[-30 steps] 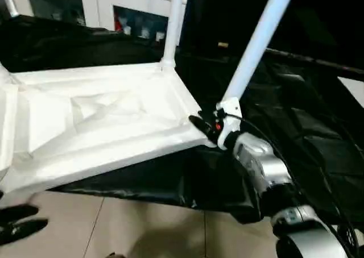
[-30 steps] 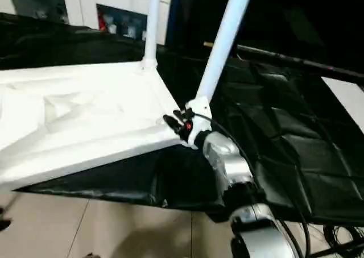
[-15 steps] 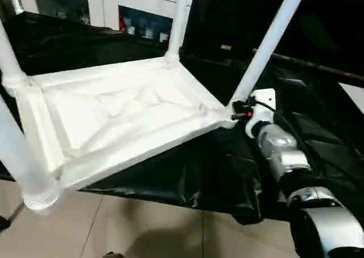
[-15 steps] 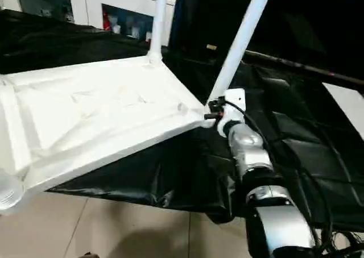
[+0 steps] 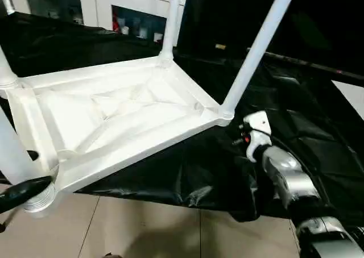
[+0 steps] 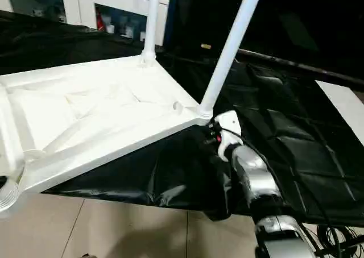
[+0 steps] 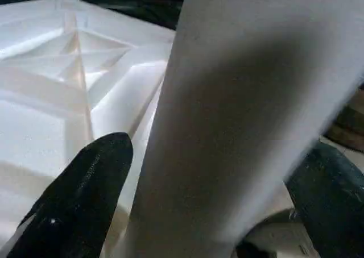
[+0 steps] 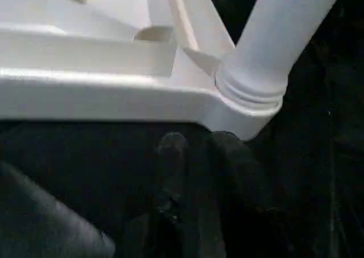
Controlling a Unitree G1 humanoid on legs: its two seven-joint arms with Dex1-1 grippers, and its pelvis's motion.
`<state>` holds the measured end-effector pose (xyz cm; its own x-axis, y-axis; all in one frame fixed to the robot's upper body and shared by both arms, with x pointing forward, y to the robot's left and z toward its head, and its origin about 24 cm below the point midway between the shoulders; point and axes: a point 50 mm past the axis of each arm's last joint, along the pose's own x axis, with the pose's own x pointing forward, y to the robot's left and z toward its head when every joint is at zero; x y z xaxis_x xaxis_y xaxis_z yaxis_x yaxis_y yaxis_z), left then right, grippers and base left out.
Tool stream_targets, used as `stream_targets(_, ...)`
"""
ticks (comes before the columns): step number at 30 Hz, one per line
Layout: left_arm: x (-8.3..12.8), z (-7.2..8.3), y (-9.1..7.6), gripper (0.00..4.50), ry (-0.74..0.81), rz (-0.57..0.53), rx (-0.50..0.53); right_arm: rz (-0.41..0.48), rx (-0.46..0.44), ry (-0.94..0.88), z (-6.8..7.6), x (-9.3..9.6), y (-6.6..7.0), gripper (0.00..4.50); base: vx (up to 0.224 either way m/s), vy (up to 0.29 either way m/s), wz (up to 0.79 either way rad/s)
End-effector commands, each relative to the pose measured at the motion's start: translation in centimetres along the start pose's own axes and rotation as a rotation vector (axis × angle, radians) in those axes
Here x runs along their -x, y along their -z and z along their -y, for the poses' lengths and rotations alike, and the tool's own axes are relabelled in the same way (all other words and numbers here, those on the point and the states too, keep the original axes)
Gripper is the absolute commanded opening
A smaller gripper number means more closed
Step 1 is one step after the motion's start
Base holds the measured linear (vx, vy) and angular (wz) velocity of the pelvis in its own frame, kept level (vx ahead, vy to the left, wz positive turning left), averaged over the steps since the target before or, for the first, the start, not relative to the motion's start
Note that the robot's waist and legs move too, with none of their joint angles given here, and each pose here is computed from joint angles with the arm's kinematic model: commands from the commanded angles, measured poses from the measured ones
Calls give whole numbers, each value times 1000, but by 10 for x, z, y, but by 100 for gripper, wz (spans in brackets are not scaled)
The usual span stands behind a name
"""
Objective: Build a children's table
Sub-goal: Rotate table base
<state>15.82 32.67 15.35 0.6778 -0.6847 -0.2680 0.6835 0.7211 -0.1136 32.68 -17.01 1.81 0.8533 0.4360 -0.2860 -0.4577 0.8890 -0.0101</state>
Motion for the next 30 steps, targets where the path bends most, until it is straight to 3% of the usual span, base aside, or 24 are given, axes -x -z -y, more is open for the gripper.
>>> stream_targets(1, -11, 1, 0, 450, 18, 2, -15, -6, 4, 6, 4, 3, -1, 99, 0, 0, 0)
stream_targets(3, -26, 4, -3, 450, 63, 29, -21, -30, 7, -5, 1, 1, 3, 116, 0, 0, 0)
stream_targets(4, -54, 11, -8, 450, 156, 78, -29, -76, 26, -34, -6, -1, 8, 122, 0, 0, 0)
stream_targets(5, -54, 11, -8, 450, 156, 78, -29, -76, 26, -34, -6, -1, 8, 122, 0, 0, 0)
stream_targets(6, -75, 17, -13, 450, 235, 115, -34, -110, 64, -59, -11, -3, 10, 136, 0, 0, 0)
stream_targets(7, -83, 18, -14, 450, 257, 128, -38, -121, 70, -65, -12, -4, 10, 159, 0, 0, 0)
stream_targets(12, -149, 42, -29, 450, 529, 196, -65, -161, 90, -88, -21, -14, 12, 190, 0, 0, 0)
stream_targets(15, -167, 50, -32, 450, 599, 214, -64, -165, 93, -107, -26, -18, 12, 210, 0, 0, 0)
stream_targets(18, -218, 80, -34, 450, 770, 225, -96, -176, 94, -146, -41, -27, 12, 245, 0, 0, 0)
stream_targets(23, -246, 96, -40, 450, 825, 256, -140, -180, 99, -160, -49, -32, 13, 280, 0, 0, 0)
stream_targets(24, -261, 102, -43, 450, 812, 276, -171, -170, 89, -169, -55, -35, 13, 286, 0, 0, 0)
stream_targets(30, -292, 103, -46, 450, 653, 271, -245, -143, 68, -178, -63, -40, 10, 332, 0, 0, 0)
